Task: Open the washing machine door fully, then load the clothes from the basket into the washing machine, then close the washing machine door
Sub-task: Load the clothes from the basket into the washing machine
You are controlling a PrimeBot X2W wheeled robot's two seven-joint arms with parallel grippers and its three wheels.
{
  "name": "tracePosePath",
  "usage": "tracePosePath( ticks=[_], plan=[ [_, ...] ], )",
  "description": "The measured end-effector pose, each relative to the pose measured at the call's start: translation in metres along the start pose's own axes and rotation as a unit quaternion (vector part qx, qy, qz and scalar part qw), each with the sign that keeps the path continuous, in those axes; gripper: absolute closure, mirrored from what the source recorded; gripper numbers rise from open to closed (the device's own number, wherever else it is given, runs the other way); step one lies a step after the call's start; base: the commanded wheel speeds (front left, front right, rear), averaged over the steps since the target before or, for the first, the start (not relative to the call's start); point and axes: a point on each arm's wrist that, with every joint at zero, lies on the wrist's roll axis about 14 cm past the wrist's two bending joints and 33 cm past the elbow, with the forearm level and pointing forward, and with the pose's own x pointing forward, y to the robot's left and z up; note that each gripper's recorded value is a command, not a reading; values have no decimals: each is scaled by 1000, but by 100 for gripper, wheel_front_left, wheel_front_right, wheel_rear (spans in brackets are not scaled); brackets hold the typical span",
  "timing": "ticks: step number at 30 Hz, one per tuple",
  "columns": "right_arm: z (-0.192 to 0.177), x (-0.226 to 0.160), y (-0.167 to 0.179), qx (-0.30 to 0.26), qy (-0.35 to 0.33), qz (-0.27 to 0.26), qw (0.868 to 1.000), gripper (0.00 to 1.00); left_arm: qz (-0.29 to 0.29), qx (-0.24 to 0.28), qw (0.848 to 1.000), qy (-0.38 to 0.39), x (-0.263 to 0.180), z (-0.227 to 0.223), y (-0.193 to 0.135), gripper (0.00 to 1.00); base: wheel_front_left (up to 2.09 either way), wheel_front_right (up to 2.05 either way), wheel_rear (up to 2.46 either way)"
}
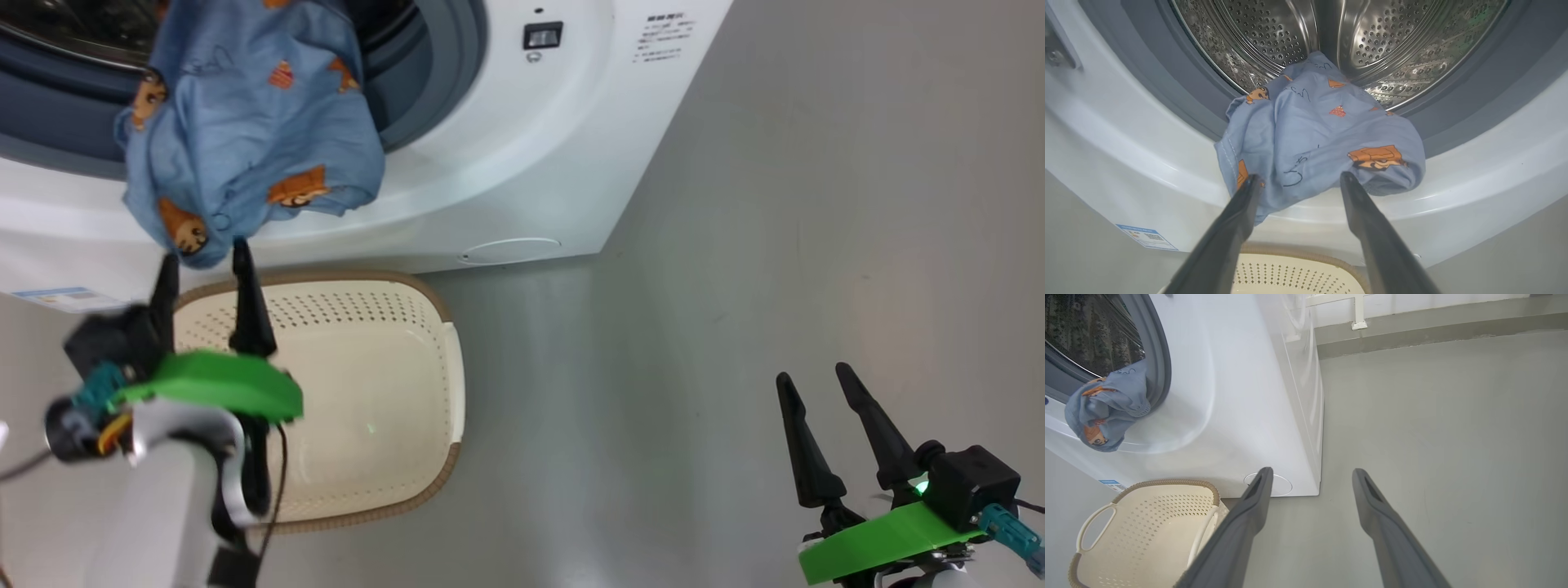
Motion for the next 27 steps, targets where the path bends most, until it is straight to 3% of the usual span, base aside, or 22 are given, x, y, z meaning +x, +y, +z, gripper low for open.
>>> tracePosePath(
  ticks=[10, 27],
  plan=[
    [-9, 3, -7, -2, 13, -9, 1000, 0, 3, 4, 1000, 22, 44, -15, 2, 0, 0, 0, 0],
    [-27, 14, -22, -14, 37, -21, 999, 0, 41, 28, 997, 57, 81, -53, 30, 0, 0, 0, 0]
  ],
)
